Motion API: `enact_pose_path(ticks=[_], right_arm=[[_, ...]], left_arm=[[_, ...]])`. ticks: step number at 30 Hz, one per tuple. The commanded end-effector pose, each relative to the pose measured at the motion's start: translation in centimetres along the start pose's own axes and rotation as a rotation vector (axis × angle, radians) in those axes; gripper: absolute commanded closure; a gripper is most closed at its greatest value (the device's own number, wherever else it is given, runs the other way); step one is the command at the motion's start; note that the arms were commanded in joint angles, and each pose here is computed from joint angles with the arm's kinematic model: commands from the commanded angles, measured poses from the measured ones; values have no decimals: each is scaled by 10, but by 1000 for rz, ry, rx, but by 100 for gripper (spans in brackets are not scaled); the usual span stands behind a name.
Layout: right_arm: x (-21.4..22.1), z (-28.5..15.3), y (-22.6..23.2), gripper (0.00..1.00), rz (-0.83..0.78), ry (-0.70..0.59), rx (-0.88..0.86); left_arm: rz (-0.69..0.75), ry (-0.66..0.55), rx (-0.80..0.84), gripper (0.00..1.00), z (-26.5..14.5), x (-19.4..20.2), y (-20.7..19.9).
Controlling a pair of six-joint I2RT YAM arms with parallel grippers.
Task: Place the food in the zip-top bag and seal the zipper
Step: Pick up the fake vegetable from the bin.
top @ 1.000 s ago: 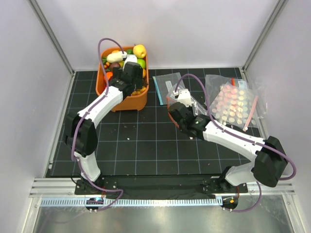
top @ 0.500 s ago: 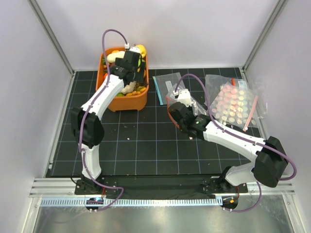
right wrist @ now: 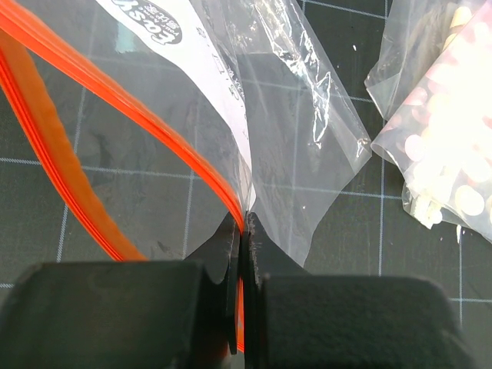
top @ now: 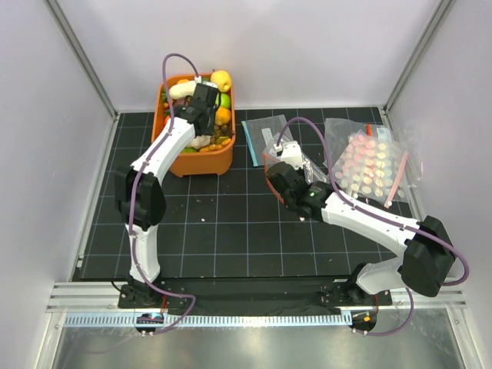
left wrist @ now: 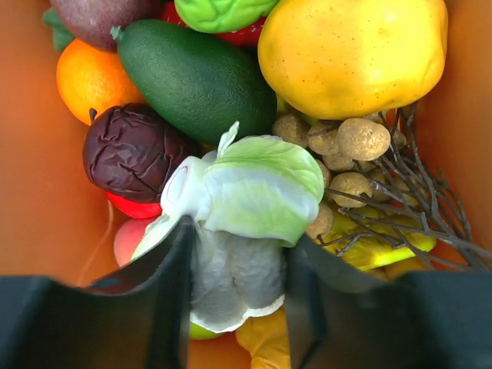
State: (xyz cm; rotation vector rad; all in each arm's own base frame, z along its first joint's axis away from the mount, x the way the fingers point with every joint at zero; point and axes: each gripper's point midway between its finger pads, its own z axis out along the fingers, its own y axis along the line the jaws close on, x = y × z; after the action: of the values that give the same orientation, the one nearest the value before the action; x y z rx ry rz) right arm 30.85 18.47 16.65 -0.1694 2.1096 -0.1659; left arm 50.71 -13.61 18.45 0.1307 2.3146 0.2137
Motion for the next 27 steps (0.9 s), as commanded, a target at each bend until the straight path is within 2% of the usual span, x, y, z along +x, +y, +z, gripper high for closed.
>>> enact_pose_path(ticks=[1,7,13,17,19,20,22,24,25,27], right_arm=[[-16,-5,-3,99,39,-52,-1],[-18,-8,-3,99,58,-66,-19],[-21,-12,-4,99,75,-81,-36],[-23,-15,3,99,88,-81,-85],[-24,-17,8,99,98,-81,-119],[-24,-20,14,99,101,-76,-157],[-24,-23,21,99,111,-70,-202],[-24,-25,31,99,116,-61,-256],[-24,-26,33,99,117,-60,-269],[-23,-27,41,99,121,-52,-307]], left_arm=[[-32,-9,-8,67,-16,-7,11],[-157,-202,66,75,-85,-54,24],[-265,-361,261,77,-159,-84,18],[-338,-369,362,79,-185,-73,10],[-412,-401,475,80,-214,-73,2],[-429,-356,523,80,-207,-55,-9],[-503,-427,694,80,-246,-61,-21],[-564,-438,789,79,-253,-50,-31],[-567,-465,849,79,-274,-48,-31],[-587,-469,913,79,-279,-36,-38]])
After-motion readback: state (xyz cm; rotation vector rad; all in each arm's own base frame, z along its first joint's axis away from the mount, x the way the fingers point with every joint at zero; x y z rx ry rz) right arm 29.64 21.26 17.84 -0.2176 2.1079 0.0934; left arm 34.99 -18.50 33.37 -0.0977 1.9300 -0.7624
